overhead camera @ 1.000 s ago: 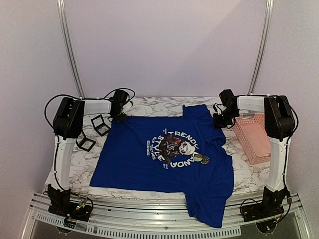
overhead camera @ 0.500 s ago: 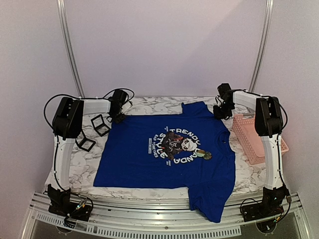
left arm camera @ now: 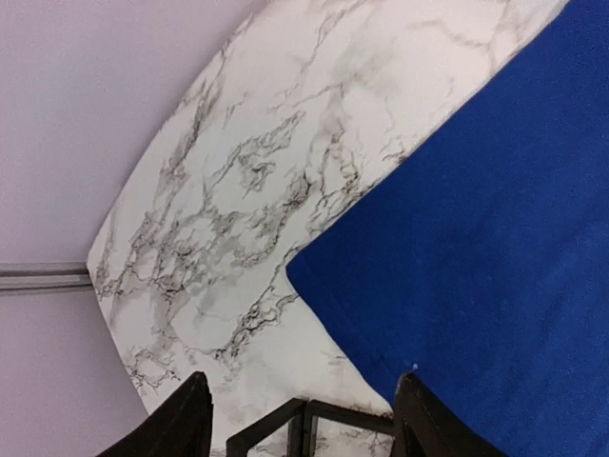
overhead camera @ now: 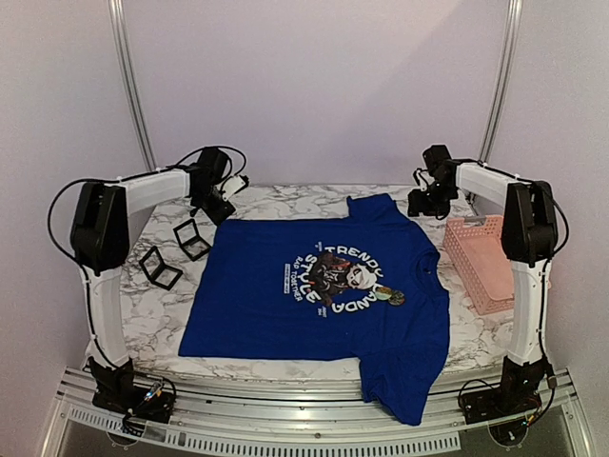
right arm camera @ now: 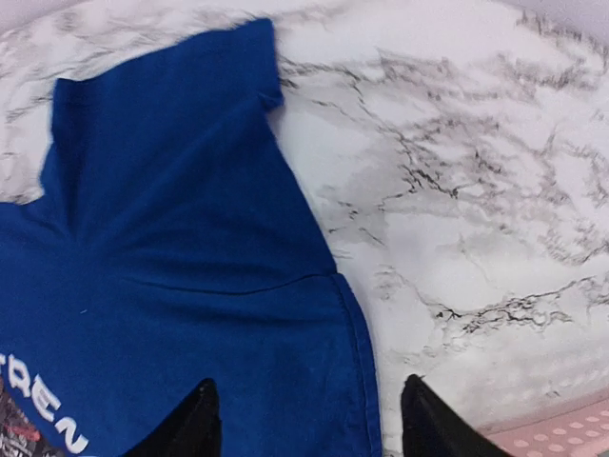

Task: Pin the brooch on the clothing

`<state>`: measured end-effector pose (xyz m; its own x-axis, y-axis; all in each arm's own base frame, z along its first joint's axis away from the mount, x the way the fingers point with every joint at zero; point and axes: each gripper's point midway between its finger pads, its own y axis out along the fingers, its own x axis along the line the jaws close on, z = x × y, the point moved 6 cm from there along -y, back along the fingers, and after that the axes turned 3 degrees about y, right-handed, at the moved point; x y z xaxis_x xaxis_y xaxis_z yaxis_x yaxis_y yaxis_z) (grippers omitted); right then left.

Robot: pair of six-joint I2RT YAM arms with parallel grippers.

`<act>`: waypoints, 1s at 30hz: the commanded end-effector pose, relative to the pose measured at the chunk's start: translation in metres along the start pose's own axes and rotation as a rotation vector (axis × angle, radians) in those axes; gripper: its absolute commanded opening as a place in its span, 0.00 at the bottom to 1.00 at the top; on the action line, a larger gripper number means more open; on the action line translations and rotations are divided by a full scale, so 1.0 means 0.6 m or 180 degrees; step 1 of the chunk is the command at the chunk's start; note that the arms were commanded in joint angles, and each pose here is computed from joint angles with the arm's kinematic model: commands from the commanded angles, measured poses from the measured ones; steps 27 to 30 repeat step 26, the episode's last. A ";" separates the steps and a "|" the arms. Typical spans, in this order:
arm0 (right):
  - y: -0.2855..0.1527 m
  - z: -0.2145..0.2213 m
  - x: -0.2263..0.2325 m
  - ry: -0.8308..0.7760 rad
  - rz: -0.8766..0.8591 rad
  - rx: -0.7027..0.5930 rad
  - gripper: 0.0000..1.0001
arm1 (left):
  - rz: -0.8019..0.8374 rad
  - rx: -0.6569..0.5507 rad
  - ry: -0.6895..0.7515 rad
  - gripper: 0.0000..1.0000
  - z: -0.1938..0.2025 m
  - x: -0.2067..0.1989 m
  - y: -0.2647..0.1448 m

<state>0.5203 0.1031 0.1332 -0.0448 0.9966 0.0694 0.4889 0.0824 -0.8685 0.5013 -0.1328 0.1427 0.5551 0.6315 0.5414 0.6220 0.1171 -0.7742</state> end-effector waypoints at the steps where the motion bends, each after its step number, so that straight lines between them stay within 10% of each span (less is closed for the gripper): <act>1: -0.214 -0.052 0.054 -0.0012 -0.0657 -0.0965 0.92 | 0.0443 -0.1033 -0.0251 0.75 -0.027 0.035 -0.231; 4: -0.303 -0.017 0.044 0.0109 -0.0841 -0.1455 0.99 | 0.0526 -0.1390 -0.0514 0.99 0.011 0.040 -0.335; 17: -0.412 0.223 -0.096 0.1076 -0.0132 -0.2649 0.99 | -0.0824 -0.1166 -0.2238 1.00 0.312 -0.002 -0.392; 30: -0.409 0.301 -0.099 0.1335 -0.0559 -0.3087 0.99 | -0.1140 -0.1193 -0.2420 1.00 0.392 -0.036 -0.373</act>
